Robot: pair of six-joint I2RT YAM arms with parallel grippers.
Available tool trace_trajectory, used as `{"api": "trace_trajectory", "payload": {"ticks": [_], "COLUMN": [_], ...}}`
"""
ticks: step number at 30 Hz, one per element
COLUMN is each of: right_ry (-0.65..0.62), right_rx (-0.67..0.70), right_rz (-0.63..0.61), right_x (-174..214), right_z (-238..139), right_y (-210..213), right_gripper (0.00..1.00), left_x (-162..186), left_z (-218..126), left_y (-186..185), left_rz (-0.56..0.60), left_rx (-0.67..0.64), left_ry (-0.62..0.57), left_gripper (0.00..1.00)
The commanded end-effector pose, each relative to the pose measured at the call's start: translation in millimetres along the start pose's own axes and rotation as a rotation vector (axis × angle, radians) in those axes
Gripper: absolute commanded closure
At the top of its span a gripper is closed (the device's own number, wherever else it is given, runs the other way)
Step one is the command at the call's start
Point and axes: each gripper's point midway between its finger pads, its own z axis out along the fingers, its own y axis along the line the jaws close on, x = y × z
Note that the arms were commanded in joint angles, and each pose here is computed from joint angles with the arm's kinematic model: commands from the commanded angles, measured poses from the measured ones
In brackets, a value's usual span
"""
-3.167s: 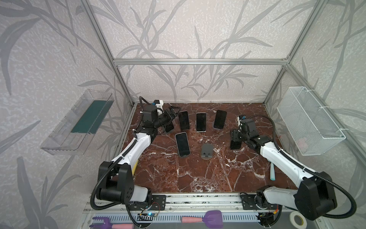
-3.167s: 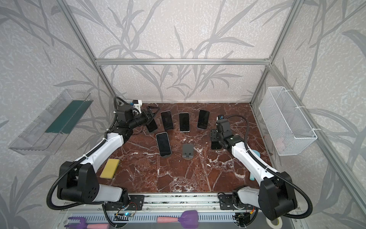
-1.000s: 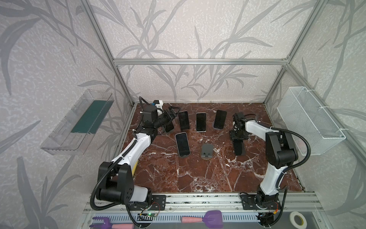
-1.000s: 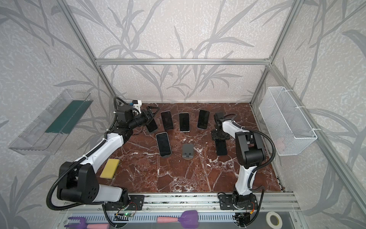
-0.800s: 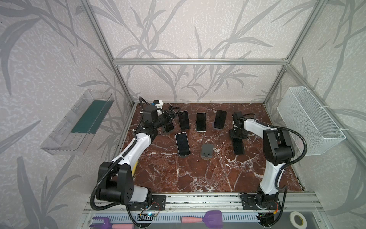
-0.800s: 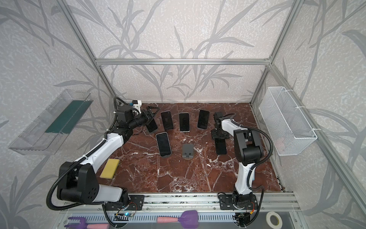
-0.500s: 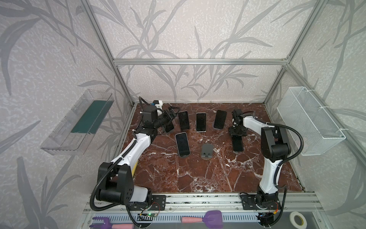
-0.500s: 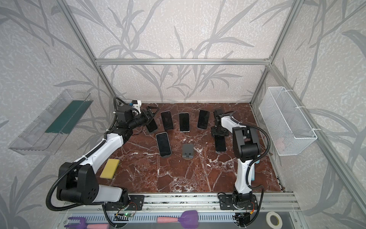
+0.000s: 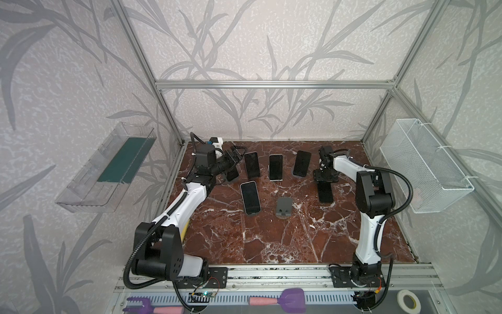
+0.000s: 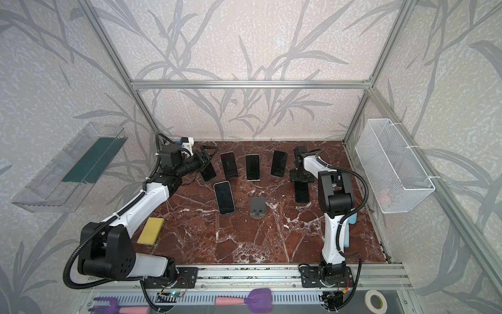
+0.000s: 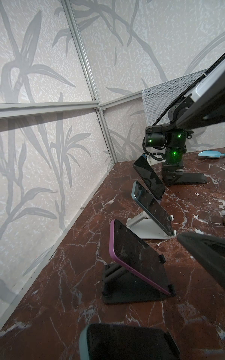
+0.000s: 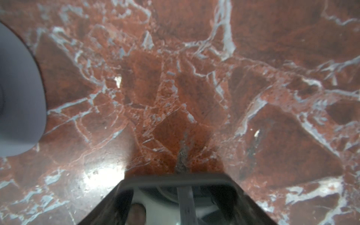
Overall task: Remove the phone from the phone stand
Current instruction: 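Lower the phone flat onto the table and open the right gripper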
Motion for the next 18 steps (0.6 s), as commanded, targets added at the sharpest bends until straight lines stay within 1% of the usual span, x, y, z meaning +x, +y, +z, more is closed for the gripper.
{"api": "trace_trajectory", "payload": {"ticks": [1,5,8,11,15,18], "right_ry": [0.031,0.015,-0.017,-0.066,-0.110,-0.152], "right_rx": [-0.002,0.017,0.011,-0.001,0.017,0.013], "right_rz": [0.010,0.030,0.037,0.044,0.063,0.080], "right_x": [8.9,6.8,0.1,-10.9,-22.0,-25.3], "right_z": [2.1,-3.2,-14.7,-36.2,-67.5,-93.3], "right_y": [-0.7,-4.9,-4.8,-4.5,-10.4,-12.6], "right_gripper": [0.21,0.21,0.21,0.20,0.17,0.14], "left_x": [-1.7,-1.0,-1.6,-2.0,-5.3,-11.6], "left_z": [-6.0,-5.5,-5.8,-6.7,-10.1,-15.5], "left_y": [-6.0,-6.5,-6.6,-8.9,-15.1,-16.1], "left_rz": [0.012,0.015,0.019,0.025,0.046,0.054], "left_rx": [0.019,0.022,0.020,0.027,0.041,0.041], "left_ry": [-0.011,-0.005,-0.008,-0.006,0.001,-0.020], "left_gripper": [0.17,0.17,0.17,0.17,0.17,0.17]}}
